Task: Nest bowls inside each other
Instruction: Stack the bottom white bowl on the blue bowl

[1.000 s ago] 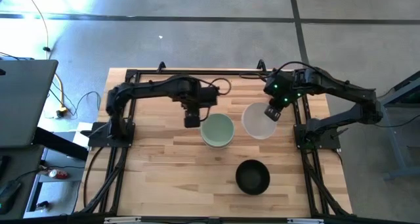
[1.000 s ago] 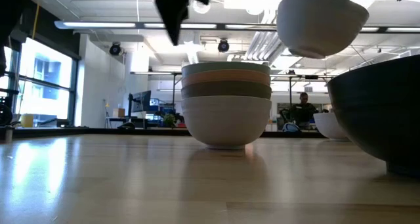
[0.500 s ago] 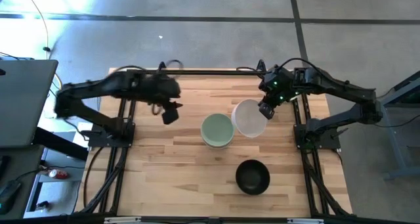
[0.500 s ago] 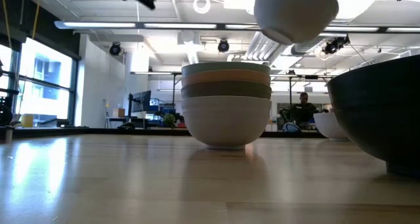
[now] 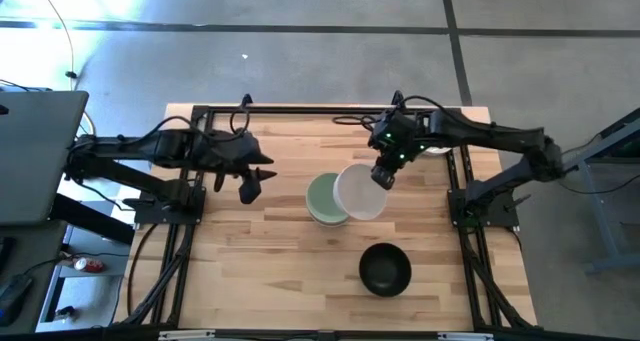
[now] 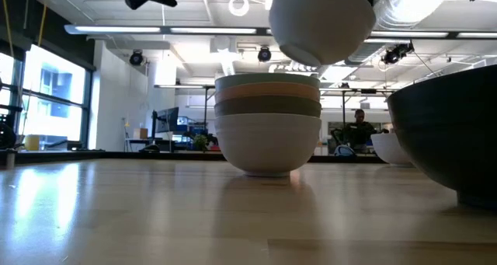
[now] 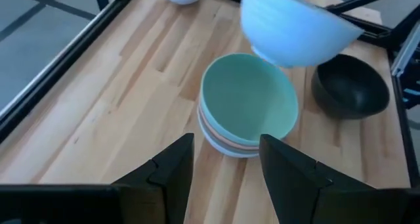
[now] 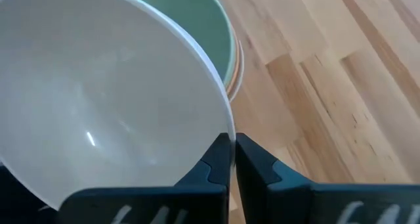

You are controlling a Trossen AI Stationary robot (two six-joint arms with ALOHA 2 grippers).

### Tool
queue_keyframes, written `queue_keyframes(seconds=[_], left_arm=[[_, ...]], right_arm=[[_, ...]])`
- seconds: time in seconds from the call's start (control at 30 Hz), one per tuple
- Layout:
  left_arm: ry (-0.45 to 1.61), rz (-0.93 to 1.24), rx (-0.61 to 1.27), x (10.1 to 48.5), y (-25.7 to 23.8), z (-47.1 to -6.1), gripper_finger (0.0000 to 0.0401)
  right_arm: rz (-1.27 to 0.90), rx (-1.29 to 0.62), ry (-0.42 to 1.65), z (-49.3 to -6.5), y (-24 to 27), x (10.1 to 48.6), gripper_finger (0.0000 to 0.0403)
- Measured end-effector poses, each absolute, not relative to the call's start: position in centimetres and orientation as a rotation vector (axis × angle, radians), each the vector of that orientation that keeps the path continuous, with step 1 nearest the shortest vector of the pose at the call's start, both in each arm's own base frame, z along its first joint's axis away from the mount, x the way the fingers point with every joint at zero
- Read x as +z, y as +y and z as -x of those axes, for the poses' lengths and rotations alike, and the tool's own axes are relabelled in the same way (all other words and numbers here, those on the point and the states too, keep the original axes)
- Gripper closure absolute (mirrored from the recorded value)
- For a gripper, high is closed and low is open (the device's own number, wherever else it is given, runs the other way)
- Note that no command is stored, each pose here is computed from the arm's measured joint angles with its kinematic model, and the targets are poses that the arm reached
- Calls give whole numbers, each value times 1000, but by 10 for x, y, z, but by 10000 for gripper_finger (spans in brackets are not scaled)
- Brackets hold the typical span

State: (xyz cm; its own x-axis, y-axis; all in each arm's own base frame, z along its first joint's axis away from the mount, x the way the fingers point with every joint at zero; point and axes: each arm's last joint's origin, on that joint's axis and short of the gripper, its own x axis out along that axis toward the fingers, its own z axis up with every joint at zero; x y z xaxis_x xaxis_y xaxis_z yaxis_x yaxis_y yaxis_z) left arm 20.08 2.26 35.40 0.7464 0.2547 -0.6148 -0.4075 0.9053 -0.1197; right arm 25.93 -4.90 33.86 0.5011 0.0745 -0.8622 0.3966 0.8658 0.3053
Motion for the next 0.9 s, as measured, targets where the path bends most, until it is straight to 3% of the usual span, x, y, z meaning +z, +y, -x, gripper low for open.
queue_keyframes(seconds=[0.37,0.9], left_arm=[[591,199,411,360,17,-191,237],[574,162,507,364,10,-173,237]], right_arm=[[-544,-219,1020,-281,-54,350,403],[-491,-269,1187,-340,-66,375,403]])
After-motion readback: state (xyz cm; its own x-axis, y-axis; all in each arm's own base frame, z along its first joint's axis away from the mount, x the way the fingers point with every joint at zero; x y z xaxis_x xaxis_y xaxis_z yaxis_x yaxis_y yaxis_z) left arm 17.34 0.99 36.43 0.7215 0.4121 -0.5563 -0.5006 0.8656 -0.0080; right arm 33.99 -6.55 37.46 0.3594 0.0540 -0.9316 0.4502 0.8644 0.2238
